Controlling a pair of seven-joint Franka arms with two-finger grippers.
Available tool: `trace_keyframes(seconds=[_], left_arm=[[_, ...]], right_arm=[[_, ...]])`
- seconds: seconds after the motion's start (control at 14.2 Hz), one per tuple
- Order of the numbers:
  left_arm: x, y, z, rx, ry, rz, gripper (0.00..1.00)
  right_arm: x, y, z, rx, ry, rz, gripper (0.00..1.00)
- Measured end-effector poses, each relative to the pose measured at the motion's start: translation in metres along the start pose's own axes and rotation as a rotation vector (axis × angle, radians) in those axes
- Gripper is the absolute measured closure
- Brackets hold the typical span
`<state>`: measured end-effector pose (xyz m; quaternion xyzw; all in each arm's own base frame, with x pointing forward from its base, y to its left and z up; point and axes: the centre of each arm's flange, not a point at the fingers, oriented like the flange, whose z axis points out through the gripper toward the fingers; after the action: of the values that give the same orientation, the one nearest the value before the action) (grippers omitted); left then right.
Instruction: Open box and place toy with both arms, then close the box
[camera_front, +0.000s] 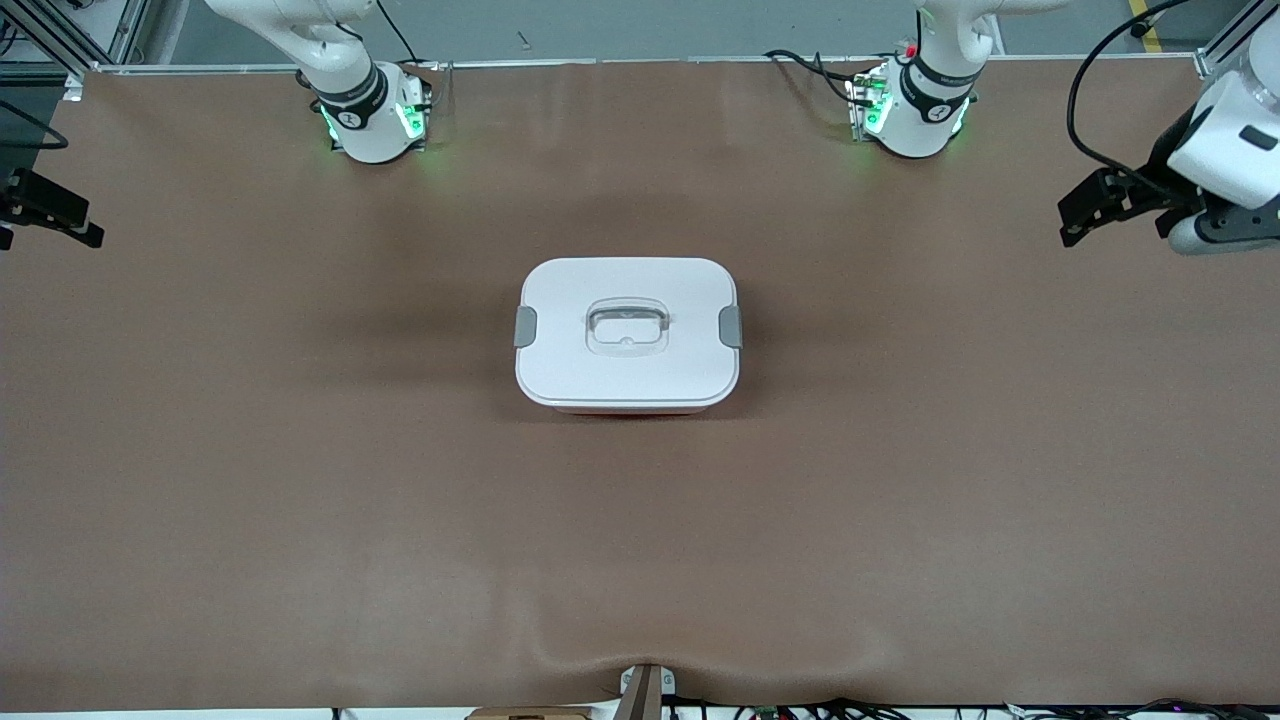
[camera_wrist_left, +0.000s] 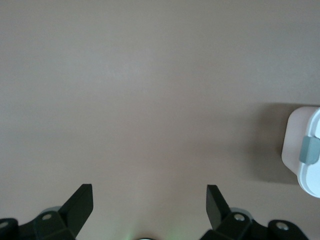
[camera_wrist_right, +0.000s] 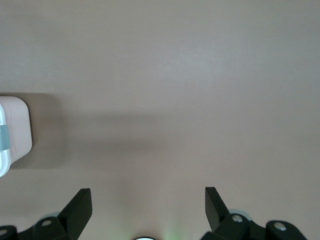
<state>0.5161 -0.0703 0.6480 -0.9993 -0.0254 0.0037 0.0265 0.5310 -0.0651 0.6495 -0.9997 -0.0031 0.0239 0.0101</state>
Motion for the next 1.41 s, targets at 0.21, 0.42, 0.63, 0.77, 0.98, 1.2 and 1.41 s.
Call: trace_keyframes(seconds=[0.21,0.42,0.63,0.77,0.98,1.2,1.41], left_arm=[[-0.021,0.001,-0.007,-0.006,0.009,0.011,0.00],[-0.027,0.003,-0.012,-0.007,0.019,0.017,0.00],[-0.026,0.003,-0.011,-0.007,0.020,0.020,0.00],[-0.025,0.003,-0.011,-0.007,0.020,0.062,0.00],[-0.023,0.004,-0.007,-0.014,0.013,0.114,0.00],[-0.020,0.006,-0.006,-0.045,0.012,0.122,0.00],[-0.017,0.003,-0.007,-0.047,0.015,0.116,0.00]], right_arm=[[0.000,0.000,0.000,0.000,0.000,0.000,0.00],[0.000,0.000,0.000,0.000,0.001,0.000,0.00],[0.000,0.000,0.000,0.000,0.001,0.000,0.00],[0.000,0.000,0.000,0.000,0.001,0.000,0.00],[0.000,0.000,0.000,0.000,0.002,0.000,0.00],[0.001,0.000,0.000,-0.001,0.005,0.000,0.00],[0.001,0.000,0.000,-0.001,0.007,-0.001,0.00]])
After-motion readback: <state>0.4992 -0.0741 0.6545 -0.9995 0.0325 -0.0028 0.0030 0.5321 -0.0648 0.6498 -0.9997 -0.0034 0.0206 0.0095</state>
